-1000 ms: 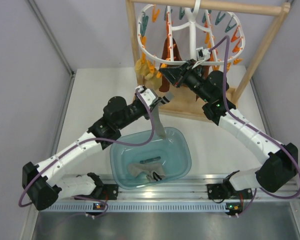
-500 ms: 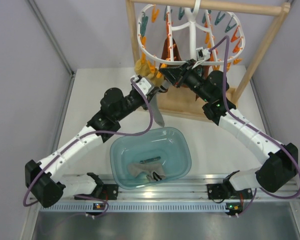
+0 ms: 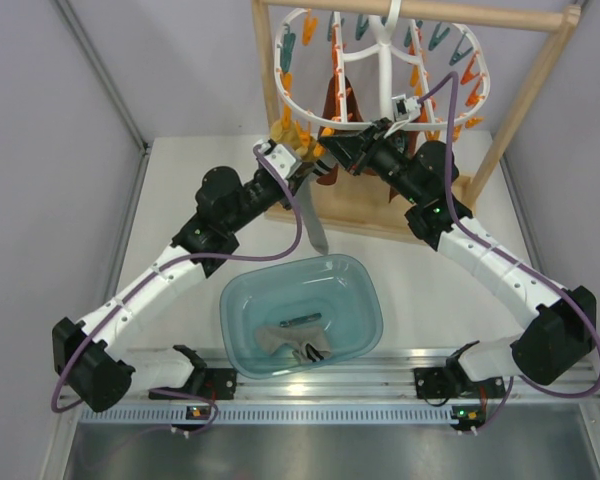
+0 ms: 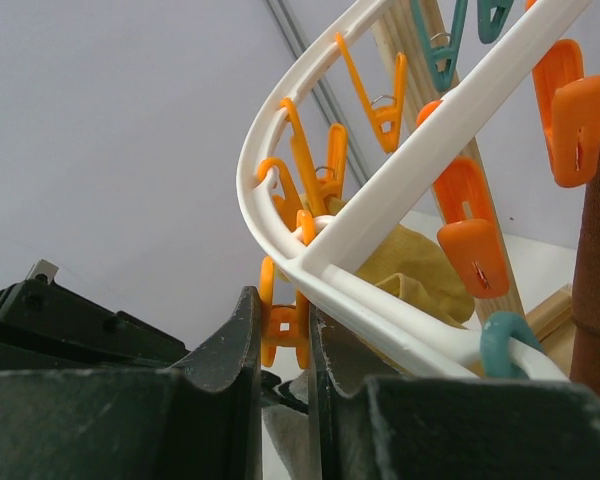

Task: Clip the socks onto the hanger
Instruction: Clamp the sock onto the hanger.

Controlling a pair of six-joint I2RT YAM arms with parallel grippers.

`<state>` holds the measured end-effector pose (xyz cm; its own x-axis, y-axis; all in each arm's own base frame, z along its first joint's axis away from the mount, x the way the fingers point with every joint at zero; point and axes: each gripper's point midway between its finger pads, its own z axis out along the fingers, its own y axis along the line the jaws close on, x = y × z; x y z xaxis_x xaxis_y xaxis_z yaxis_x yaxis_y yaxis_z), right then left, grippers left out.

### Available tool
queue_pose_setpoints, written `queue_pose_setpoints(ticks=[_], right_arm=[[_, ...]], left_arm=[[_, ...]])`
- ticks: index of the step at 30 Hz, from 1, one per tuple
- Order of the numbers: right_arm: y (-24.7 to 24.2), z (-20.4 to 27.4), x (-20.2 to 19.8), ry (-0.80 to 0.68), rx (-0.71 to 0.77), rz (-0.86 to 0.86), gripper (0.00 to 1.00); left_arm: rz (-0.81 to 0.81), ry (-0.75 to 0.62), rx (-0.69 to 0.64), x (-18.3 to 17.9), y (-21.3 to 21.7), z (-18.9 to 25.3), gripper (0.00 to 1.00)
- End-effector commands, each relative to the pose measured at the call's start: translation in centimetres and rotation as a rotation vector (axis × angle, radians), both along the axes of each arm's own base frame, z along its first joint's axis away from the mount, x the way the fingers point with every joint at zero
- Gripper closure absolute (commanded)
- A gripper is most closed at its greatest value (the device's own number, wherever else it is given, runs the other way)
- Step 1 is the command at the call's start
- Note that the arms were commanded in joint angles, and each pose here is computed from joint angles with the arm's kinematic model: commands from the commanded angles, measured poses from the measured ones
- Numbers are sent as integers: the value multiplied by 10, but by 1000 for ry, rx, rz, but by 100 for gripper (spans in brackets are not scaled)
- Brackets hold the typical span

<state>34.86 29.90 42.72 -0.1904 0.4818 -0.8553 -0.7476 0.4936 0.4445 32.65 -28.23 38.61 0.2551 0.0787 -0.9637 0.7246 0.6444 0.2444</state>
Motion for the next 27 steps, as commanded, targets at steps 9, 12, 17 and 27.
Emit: queue_pose_setpoints(ticks=[9, 12, 17, 27], right_arm=[[-12, 35, -6, -105, 37, -17, 100], [-14, 38, -5, -112, 37, -23, 100], [-14, 39, -5, -114, 37, -24, 100], [-14, 40, -4, -114, 39, -25, 100]], left_arm=[[-60, -106, -60, -14, 0, 44, 100], [-48, -80, -44, -16, 4, 35, 100], [-26, -65, -31, -19, 12, 27, 100], [-15, -35, -16, -22, 17, 15, 100]])
